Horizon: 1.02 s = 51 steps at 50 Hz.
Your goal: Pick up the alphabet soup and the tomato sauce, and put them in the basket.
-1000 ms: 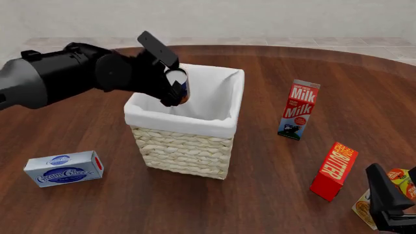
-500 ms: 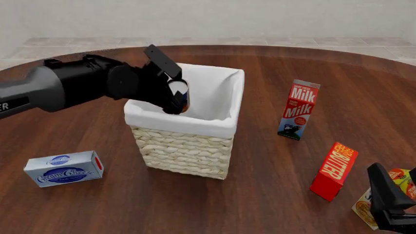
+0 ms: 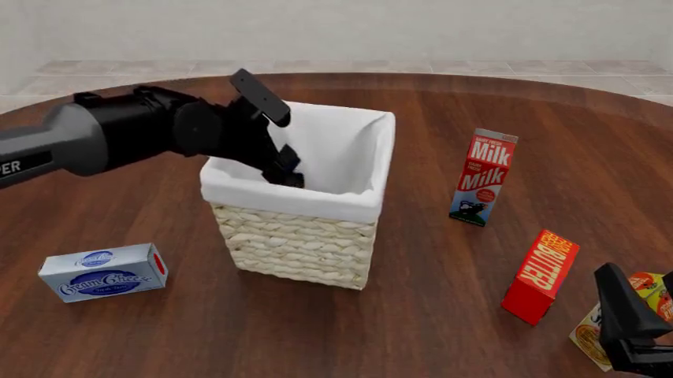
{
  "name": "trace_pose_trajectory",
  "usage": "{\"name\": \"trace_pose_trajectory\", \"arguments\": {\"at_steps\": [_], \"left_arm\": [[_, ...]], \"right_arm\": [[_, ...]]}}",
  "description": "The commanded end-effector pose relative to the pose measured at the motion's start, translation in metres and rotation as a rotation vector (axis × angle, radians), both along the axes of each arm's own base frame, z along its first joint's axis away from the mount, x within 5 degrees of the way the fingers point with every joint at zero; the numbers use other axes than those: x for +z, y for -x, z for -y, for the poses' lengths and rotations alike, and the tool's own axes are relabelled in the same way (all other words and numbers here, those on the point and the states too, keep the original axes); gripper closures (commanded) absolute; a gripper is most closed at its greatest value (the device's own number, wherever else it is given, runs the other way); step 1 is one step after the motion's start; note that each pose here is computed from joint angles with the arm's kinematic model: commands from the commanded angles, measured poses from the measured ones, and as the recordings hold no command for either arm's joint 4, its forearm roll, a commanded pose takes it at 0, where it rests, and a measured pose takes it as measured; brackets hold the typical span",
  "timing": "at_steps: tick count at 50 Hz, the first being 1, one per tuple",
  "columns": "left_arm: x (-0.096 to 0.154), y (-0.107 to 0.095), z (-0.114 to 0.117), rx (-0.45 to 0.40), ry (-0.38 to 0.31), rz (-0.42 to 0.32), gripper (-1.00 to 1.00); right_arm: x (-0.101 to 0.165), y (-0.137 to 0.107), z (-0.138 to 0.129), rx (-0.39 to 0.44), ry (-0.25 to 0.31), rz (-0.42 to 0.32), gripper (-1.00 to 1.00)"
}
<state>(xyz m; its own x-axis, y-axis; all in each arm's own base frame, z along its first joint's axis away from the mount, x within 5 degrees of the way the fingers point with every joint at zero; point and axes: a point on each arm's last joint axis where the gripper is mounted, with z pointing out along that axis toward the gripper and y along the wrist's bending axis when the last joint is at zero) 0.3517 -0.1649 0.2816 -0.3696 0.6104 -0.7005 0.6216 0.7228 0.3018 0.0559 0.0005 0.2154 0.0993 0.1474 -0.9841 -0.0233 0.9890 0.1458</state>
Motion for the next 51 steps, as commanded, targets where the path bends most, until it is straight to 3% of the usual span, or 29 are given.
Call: {"name": "trace_pose_trajectory", "arguments": {"at_steps": [1, 17, 38, 51], "left_arm": [[0.005, 0.0, -0.002, 0.004, 0.004, 0.011, -1.0], [0.04, 0.005, -0.006, 0.02, 0.045, 0.064, -1.0], [0.08, 0.03, -0.008, 0.007, 0.097, 0.127, -1.0], [0.118, 0.052, -0.009, -0.013, 0.136, 0.185, -1.0]], "right_arm": [[0.001, 0.0, 0.0, -0.002, 0.003, 0.002, -1.0], [0.001, 0.0, 0.0, 0.003, 0.014, 0.003, -1.0], [0.001, 0.0, -0.001, 0.013, 0.036, 0.004, -1.0], [0.001, 0.0, -0.001, 0.017, 0.053, 0.005, -1.0]]}}
